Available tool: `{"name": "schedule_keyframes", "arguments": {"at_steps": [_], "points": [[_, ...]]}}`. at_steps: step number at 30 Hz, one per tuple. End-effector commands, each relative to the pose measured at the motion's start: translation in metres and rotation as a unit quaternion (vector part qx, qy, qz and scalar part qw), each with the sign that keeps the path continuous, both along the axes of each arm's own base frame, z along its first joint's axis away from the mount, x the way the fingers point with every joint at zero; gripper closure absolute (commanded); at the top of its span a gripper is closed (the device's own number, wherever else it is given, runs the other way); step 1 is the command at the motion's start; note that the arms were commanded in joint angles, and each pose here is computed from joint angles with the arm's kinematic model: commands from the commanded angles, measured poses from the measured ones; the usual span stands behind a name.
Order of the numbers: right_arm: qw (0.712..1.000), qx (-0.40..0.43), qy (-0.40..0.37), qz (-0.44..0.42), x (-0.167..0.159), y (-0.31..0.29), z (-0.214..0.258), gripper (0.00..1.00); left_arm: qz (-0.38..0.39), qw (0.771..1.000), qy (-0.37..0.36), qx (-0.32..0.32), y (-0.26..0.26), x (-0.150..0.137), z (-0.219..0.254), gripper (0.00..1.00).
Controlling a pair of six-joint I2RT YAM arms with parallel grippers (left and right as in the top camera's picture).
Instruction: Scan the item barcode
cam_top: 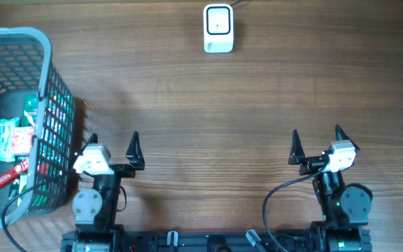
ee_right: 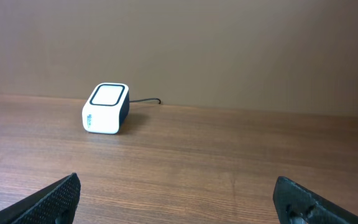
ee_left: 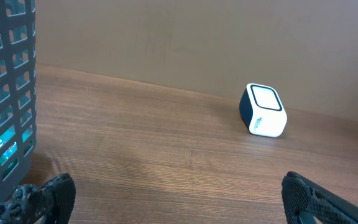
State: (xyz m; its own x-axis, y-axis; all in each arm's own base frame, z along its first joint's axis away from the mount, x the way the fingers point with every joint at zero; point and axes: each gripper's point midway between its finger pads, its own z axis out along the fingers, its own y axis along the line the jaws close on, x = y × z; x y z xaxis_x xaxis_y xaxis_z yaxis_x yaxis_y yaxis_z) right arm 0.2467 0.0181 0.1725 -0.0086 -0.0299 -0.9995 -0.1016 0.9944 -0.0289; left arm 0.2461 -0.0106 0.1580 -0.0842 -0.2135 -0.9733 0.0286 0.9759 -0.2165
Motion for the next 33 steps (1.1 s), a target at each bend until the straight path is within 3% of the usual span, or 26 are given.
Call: {"name": "schedule_keyframes", "arguments": {"at_steps": [1, 33], "points": [[1.000, 0.005, -0.001, -0.005, 0.0002, -0.0019, 0.0004, 0.00, -0.005, 1.000, -0.001, 0.007, -0.0012, -0.0002, -0.0016, 0.00], [1.000, 0.005, 0.000, -0.005, 0.0002, -0.0019, 0.0002, 0.00, -0.005, 1.000, -0.007, 0.007, -0.0010, 0.0000, 0.0013, 0.00]]}}
